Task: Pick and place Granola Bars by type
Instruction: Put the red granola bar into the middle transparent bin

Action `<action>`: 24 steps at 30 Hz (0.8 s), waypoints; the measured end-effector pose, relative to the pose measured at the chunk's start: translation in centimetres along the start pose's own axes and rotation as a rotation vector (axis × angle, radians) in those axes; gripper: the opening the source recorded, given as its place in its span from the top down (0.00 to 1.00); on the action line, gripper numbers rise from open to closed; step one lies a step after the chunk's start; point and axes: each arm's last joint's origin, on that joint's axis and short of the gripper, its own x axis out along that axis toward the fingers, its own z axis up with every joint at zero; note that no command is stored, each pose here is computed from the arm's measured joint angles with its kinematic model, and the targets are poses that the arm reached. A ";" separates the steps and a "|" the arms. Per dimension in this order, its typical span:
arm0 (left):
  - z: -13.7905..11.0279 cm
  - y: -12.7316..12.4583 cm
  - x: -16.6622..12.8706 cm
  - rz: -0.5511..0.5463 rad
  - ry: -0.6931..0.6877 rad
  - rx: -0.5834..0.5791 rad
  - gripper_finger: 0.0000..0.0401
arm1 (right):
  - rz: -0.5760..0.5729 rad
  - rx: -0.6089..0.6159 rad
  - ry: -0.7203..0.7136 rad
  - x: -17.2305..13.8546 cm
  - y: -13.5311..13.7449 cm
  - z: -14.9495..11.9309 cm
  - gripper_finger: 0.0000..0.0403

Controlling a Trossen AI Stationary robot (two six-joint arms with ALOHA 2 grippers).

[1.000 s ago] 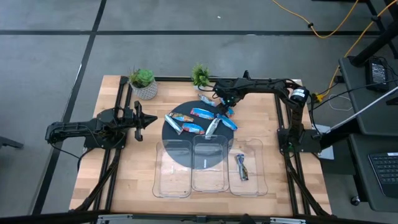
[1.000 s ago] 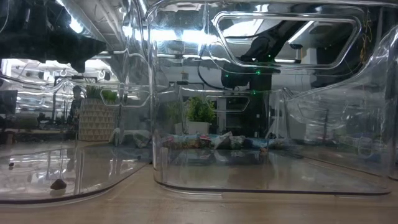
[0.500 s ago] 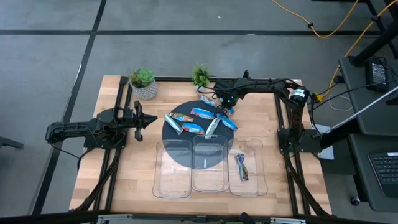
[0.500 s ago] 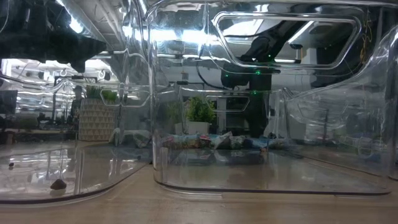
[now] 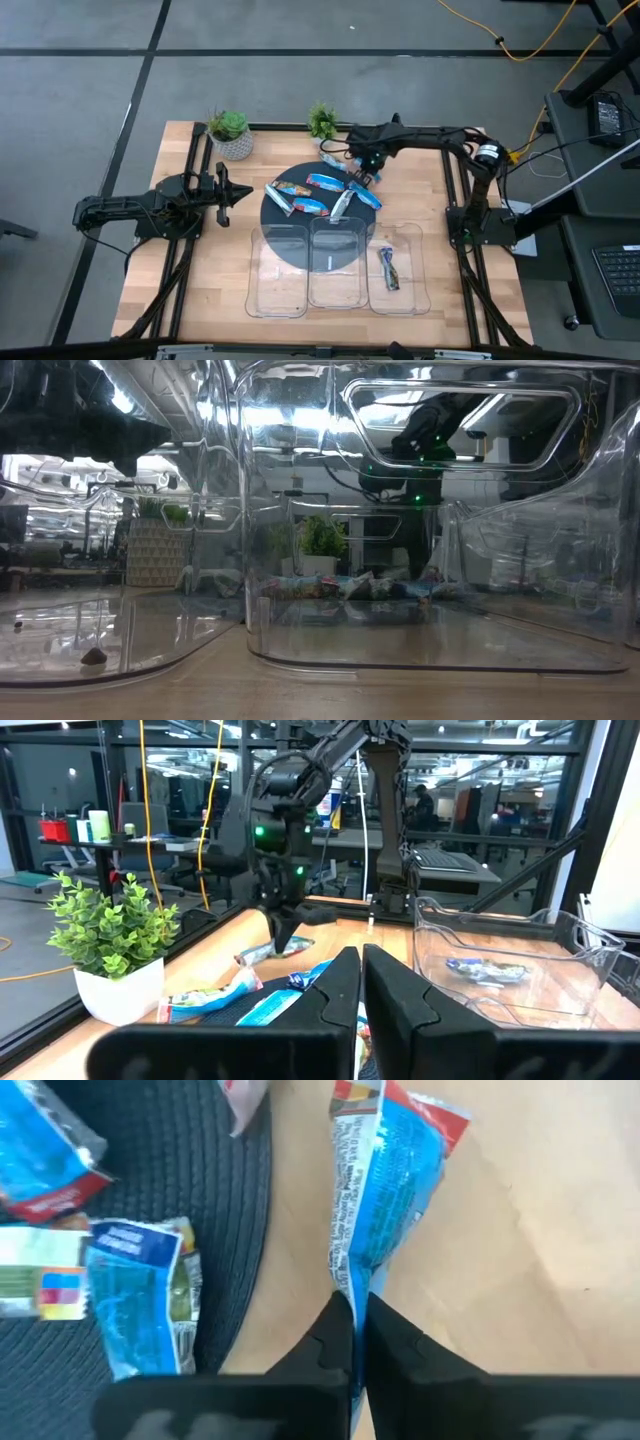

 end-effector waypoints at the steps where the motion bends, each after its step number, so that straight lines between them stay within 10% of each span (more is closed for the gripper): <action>1: 0.0 0.0 0.0 0.000 0.000 0.000 0.97 | 0.001 -0.010 -0.010 -0.4 0.0 0.0 0.96; 24: 0.0 0.0 0.0 0.000 0.000 0.000 0.98 | 0.113 -0.159 -0.456 -16.0 -0.9 -5.6 0.97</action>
